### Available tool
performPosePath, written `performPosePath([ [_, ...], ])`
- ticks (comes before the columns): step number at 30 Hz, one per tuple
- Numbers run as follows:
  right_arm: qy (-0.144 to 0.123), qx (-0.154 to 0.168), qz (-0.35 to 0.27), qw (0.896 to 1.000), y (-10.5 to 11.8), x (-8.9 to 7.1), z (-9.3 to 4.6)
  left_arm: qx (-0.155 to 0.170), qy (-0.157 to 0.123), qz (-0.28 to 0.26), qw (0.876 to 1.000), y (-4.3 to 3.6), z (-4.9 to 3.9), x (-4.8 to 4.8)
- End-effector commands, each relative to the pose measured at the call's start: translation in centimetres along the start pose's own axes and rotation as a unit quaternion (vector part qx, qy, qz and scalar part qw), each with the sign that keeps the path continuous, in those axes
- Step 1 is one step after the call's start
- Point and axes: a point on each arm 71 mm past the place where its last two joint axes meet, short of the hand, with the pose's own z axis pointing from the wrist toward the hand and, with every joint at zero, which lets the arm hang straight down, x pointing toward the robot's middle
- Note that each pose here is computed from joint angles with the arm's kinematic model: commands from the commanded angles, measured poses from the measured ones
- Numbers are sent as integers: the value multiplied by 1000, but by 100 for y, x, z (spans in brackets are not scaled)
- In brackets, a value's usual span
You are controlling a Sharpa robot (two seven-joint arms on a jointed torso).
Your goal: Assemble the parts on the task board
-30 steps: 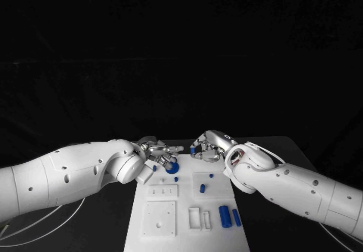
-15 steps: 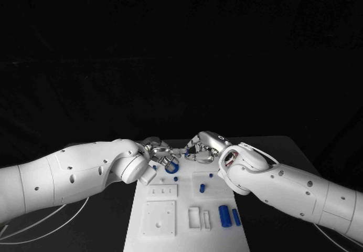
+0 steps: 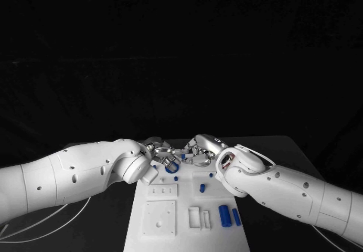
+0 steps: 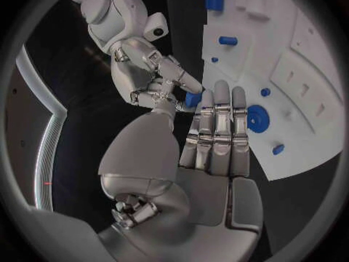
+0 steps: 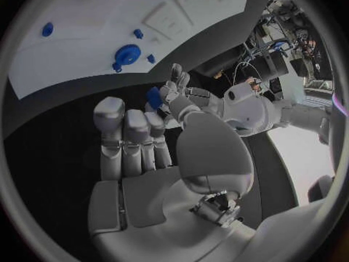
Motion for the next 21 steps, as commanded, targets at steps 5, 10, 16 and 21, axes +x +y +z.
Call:
performPosePath([
  [5,9,-1,-6,1000,24,27,4,3,15,4,1000,-41,-4,56],
  [10,9,-2,-5,1000,31,30,5,1,19,6,1000,-35,-8,60],
  [16,10,-3,-5,1000,42,36,9,0,21,7,1000,-34,-10,65],
  [21,12,-4,-5,1000,48,41,11,0,22,9,1000,-35,-10,70],
])
